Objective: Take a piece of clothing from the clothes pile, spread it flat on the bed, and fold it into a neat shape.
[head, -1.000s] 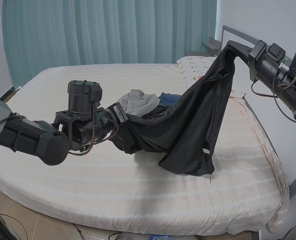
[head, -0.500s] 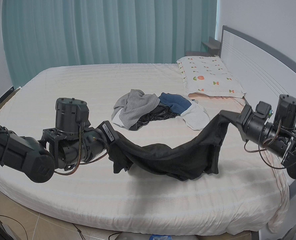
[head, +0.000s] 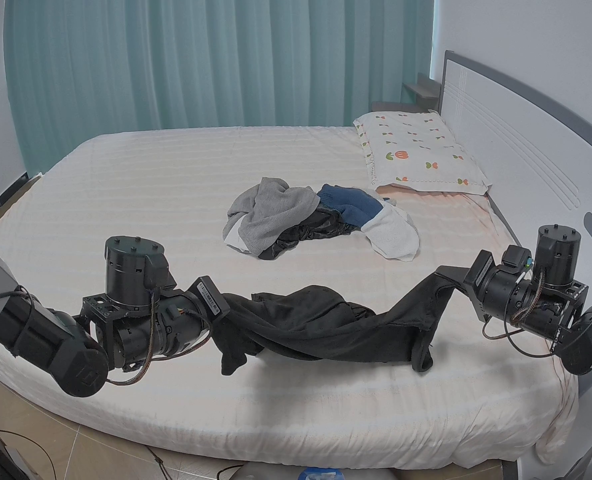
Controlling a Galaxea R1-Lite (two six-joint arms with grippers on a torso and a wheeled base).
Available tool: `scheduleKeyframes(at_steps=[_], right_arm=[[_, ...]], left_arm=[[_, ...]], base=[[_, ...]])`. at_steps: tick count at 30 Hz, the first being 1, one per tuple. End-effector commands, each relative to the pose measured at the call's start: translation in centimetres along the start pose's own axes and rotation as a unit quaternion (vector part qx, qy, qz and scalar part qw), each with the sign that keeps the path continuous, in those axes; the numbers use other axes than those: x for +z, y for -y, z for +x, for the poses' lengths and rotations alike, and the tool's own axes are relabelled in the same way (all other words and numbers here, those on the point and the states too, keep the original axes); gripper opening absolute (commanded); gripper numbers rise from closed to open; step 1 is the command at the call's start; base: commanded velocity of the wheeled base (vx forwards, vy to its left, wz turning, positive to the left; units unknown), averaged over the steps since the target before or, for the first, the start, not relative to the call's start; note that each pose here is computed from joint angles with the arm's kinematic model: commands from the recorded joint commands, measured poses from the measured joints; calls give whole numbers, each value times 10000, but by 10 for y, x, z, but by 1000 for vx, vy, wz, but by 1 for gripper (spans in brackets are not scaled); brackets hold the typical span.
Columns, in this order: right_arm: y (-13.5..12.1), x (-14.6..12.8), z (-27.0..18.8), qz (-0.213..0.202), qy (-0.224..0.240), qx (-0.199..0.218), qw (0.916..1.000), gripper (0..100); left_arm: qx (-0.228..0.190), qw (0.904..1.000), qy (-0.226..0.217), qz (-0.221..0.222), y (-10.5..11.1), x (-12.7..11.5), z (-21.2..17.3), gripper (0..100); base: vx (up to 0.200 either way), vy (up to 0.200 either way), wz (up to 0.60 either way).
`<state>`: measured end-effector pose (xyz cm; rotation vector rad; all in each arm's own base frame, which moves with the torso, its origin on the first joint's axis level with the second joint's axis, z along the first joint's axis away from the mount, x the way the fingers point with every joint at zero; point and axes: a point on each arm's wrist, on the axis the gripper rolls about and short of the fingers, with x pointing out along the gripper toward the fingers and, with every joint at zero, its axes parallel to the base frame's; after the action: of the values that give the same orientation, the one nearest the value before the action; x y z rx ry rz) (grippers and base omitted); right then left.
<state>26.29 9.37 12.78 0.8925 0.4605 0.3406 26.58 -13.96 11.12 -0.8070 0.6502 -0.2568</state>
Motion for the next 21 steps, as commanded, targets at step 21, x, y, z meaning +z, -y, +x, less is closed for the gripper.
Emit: scheduleKeyframes(at_steps=[21], right_arm=[[6, -7, 8, -23, 157, -348, 9993, 0]], left_arm=[[13, 9991, 187, -378, -3, 11, -1, 0]], base=[[0, 86, 0]])
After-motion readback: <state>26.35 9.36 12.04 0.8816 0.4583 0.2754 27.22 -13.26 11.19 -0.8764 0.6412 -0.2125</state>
